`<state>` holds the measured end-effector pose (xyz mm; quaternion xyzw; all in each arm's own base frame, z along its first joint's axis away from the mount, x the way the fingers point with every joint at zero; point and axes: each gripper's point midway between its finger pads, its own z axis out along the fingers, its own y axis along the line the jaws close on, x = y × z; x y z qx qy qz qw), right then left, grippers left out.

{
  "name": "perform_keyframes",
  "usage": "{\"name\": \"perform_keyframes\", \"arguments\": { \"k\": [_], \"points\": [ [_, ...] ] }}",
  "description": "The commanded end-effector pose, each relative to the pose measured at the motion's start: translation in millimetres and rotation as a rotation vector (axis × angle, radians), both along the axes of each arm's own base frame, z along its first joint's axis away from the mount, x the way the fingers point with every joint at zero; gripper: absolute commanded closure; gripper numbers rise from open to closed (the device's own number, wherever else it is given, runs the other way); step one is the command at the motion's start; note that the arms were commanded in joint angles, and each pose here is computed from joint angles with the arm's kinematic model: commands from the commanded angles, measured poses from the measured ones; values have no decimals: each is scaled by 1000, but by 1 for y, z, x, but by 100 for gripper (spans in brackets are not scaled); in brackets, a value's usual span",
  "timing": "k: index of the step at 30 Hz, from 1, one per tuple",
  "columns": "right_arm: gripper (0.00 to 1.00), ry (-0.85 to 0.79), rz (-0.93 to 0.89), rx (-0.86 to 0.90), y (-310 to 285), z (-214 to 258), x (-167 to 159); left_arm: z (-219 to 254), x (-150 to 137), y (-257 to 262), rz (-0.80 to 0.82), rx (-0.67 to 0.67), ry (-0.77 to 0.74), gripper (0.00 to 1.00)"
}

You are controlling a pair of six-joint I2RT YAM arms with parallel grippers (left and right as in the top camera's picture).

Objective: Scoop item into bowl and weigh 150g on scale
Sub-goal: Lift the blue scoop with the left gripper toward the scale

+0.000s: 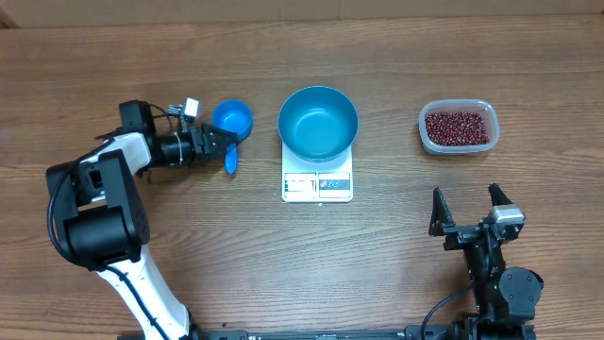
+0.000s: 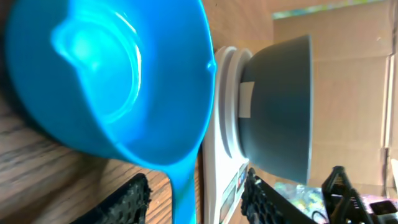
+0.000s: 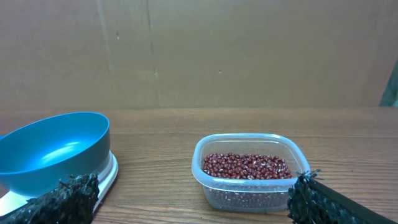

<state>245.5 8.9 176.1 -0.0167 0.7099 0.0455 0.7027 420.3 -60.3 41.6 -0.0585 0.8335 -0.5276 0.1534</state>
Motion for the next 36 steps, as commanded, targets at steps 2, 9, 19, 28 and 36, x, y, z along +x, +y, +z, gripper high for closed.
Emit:
{"name": "perform_keyframes", "arguments": {
  "k": [2,9,19,28,36],
  "points": [
    [0,-3,2,-4,1,-2,0,0,-4,-9,-22,-27,7,53],
    [0,-2,2,-4,1,-2,0,5,-5,-16,-25,-69,36,46],
    [0,-2,2,-4,1,-2,0,4,-8,-37,-41,-81,110,43],
    [0,-2,2,-4,1,-2,0,-10,0,-17,17,10,105,46],
    [0,-3,2,-4,1,-2,0,-9,5,-2,51,10,87,51]
  ]
}}
